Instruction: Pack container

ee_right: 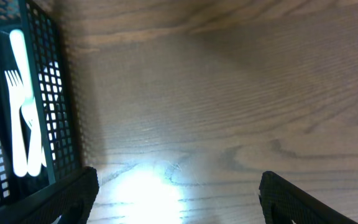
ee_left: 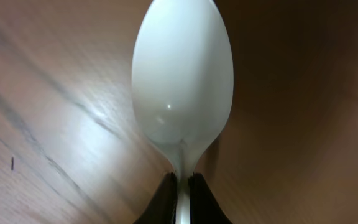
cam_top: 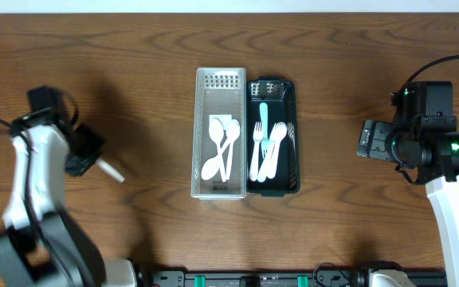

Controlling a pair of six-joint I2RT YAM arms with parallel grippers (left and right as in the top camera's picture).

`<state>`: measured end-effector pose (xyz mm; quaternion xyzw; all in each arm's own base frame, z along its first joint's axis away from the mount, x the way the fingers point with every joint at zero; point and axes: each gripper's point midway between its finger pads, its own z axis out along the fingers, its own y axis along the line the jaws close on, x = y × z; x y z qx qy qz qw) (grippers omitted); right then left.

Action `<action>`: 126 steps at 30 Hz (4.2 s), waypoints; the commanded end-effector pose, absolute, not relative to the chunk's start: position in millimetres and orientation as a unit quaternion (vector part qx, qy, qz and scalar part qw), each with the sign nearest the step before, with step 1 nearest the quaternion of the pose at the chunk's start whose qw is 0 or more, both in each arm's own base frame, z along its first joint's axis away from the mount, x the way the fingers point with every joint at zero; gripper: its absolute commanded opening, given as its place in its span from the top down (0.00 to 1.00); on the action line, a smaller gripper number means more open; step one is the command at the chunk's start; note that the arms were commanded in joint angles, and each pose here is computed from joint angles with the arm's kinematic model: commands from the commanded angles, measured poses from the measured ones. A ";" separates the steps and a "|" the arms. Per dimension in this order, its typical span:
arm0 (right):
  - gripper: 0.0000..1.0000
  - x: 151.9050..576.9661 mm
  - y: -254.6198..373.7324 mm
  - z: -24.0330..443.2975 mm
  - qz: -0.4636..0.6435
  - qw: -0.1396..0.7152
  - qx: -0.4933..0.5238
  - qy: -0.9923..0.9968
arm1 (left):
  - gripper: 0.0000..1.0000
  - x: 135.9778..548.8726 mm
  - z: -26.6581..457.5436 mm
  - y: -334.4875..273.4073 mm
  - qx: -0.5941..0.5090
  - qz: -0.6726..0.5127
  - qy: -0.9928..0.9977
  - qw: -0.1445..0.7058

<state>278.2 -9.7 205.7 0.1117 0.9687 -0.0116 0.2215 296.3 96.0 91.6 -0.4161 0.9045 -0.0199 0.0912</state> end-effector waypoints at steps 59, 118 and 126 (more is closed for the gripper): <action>0.01 486.9 64.8 261.9 0.078 0.541 0.010 0.838 | 0.02 456.9 258.8 27.6 -0.050 0.108 0.859 0.498; 0.01 225.0 -5.2 170.7 -0.011 0.527 0.032 0.849 | 0.02 194.9 199.6 8.0 -0.003 0.034 0.812 0.583; 0.01 225.0 -5.2 170.7 -0.011 0.527 0.032 0.849 | 0.02 174.4 154.5 9.3 0.004 0.039 0.866 0.498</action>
